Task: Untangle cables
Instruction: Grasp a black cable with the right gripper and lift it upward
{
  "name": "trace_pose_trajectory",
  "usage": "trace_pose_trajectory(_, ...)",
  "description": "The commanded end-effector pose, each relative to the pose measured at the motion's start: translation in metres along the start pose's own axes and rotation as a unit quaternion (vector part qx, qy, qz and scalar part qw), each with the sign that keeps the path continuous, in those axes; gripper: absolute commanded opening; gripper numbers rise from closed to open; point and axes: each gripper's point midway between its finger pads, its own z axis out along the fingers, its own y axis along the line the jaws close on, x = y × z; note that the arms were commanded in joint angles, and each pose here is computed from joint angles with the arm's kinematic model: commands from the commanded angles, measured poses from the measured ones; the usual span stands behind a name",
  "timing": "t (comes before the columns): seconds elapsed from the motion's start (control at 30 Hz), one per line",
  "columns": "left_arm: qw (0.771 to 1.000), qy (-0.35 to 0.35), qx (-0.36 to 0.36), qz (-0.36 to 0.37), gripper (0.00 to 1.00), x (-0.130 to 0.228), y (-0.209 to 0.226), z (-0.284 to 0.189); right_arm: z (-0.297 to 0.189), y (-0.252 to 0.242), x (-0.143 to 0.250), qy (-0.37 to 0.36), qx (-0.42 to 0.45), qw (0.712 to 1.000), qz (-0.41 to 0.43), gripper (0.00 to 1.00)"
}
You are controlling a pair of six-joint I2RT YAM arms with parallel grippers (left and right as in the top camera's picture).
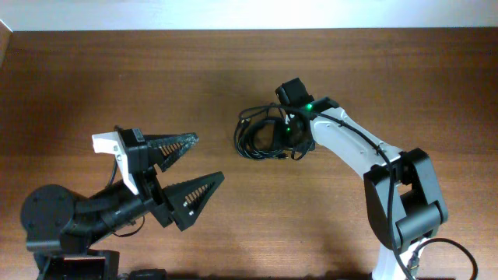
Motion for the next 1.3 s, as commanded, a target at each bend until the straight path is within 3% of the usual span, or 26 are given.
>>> trace_pose_trajectory(0.0,1.0,0.004,0.019,0.005,0.99,0.0,-0.01,-0.001,0.005,-0.006,-0.008,-0.023,0.026,0.999,-0.003,0.34)
trace_pose_trajectory(0.1,1.0,0.004,0.02,0.004,0.99,0.0,-0.01,-0.001,0.007,-0.003,-0.014,-0.033,0.021,0.999,-0.004,0.31)
trace_pose_trajectory(0.13,1.0,0.005,0.021,0.004,0.99,0.0,-0.011,-0.001,0.011,-0.004,-0.013,-0.031,0.023,0.999,-0.004,0.26)
trace_pose_trajectory(0.17,1.0,0.006,0.022,0.005,0.99,0.0,-0.011,-0.001,0.019,-0.007,-0.011,-0.023,0.028,0.999,-0.003,0.11)
trace_pose_trajectory(0.2,1.0,0.006,0.022,0.005,0.99,0.0,-0.011,-0.001,0.027,-0.009,-0.008,-0.014,0.032,0.999,-0.003,0.04)
trace_pose_trajectory(0.37,1.0,0.005,0.022,0.005,0.99,0.0,-0.011,-0.001,0.021,-0.004,-0.016,-0.024,0.025,0.999,-0.039,0.04)
trace_pose_trajectory(0.57,0.999,0.007,0.016,0.029,0.99,0.002,-0.008,-0.001,-0.099,0.041,-0.062,-0.078,-0.001,0.988,-0.134,0.04)
trace_pose_trajectory(0.7,0.985,0.032,-0.17,-0.026,0.99,0.033,0.062,-0.013,-0.196,0.061,-0.074,-0.145,-0.029,0.977,-0.151,0.04)
trace_pose_trajectory(0.83,0.979,0.068,-0.194,-0.007,0.99,0.051,0.071,-0.018,-0.298,0.072,-0.07,-0.255,-0.081,0.952,-0.149,0.04)
trace_pose_trajectory(0.93,0.976,0.099,-0.193,0.03,0.99,0.063,0.073,-0.021,-0.375,0.1,-0.041,-0.311,-0.199,0.912,-0.177,0.04)
trace_pose_trajectory(1.07,0.974,0.098,-0.188,0.078,0.99,0.054,0.082,-0.014,-0.418,0.125,0.019,-0.259,-0.335,0.882,-0.209,0.04)
trace_pose_trajectory(1.17,0.975,0.089,-0.184,0.09,0.99,0.044,0.09,-0.006,-0.417,0.126,0.03,-0.237,-0.348,0.881,-0.214,0.04)
trace_pose_trajectory(1.27,0.983,0.11,-0.071,0.132,0.99,0.054,0.064,0.007,-0.417,0.126,0.03,-0.239,-0.347,0.88,-0.218,0.04)
